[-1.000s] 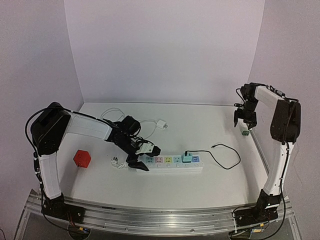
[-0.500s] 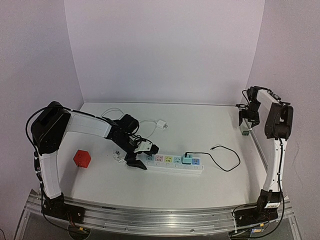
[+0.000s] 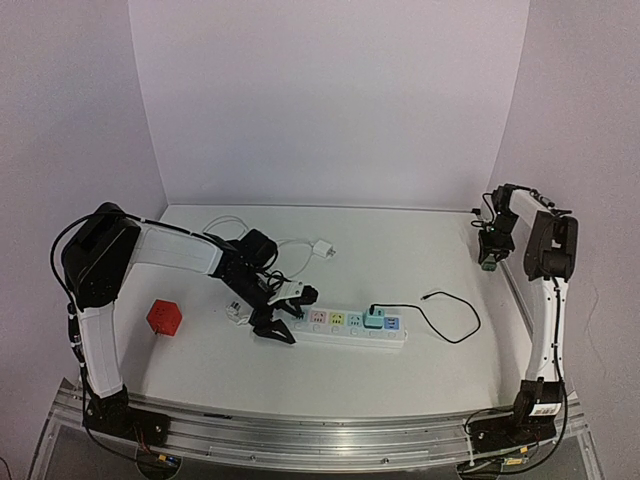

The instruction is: Insert the plug

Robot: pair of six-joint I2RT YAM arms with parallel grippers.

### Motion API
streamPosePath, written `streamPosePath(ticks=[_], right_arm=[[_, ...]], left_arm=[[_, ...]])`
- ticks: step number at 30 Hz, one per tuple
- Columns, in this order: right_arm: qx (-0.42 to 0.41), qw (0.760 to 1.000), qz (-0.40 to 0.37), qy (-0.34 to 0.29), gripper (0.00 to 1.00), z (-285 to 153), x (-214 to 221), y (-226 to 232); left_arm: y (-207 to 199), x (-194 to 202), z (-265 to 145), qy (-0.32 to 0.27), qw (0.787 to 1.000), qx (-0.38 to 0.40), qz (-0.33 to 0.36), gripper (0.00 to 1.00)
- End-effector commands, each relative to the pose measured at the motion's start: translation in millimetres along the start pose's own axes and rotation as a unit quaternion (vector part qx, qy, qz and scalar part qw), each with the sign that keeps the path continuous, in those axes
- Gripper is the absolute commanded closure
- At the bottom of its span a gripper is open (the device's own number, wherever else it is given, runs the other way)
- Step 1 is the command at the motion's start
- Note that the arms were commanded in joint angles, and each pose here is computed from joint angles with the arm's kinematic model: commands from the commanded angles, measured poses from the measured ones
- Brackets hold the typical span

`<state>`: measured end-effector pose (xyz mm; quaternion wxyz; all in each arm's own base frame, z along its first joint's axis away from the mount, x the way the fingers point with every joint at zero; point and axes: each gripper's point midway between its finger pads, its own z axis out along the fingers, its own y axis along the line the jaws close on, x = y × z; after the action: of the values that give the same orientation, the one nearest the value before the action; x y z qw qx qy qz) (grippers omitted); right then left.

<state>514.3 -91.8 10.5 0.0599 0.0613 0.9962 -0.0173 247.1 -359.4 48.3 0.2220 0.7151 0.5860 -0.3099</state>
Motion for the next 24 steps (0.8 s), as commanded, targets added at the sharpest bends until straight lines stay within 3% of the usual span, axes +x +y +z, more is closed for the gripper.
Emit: streamPosePath(ticks=[1,3,6,13,18,21,24], right_arm=[[-0.013,1.000,0.004,0.002,0.89,-11.9,5.3,1.6],[-0.024,1.000,0.015,-0.012,0.99,-24.6,0.6,5.3],[-0.043,0.997,0.043,-0.055,1.00,-63.1,-13.1,10.9],[-0.111,0.959,0.107,-0.236,1.00,-223.2,-34.4,61.2],[-0.224,0.893,0.048,-0.387,1.00,-344.4,-10.1,170.2],[-0.311,0.828,0.008,-0.467,1.00,-409.4,20.0,227.9],[-0.394,0.753,0.002,-0.527,1.00,-464.8,47.8,255.6]], left_arm=[[7.6,-18.1,-9.9,-0.014,1.000,-0.006,-0.011,0.23],[13.6,-26.2,-12.7,-0.024,1.000,-0.014,-0.014,0.23],[23.8,-46.8,-22.0,-0.053,0.998,-0.034,-0.012,0.23],[49.7,-129.3,-73.3,-0.183,0.977,-0.109,0.001,0.21],[62.9,-191.7,-120.3,-0.286,0.945,-0.154,0.021,0.20],[68.2,-231.4,-154.4,-0.353,0.912,-0.197,0.070,0.18],[70.9,-265.7,-178.5,-0.400,0.878,-0.240,0.108,0.15]])
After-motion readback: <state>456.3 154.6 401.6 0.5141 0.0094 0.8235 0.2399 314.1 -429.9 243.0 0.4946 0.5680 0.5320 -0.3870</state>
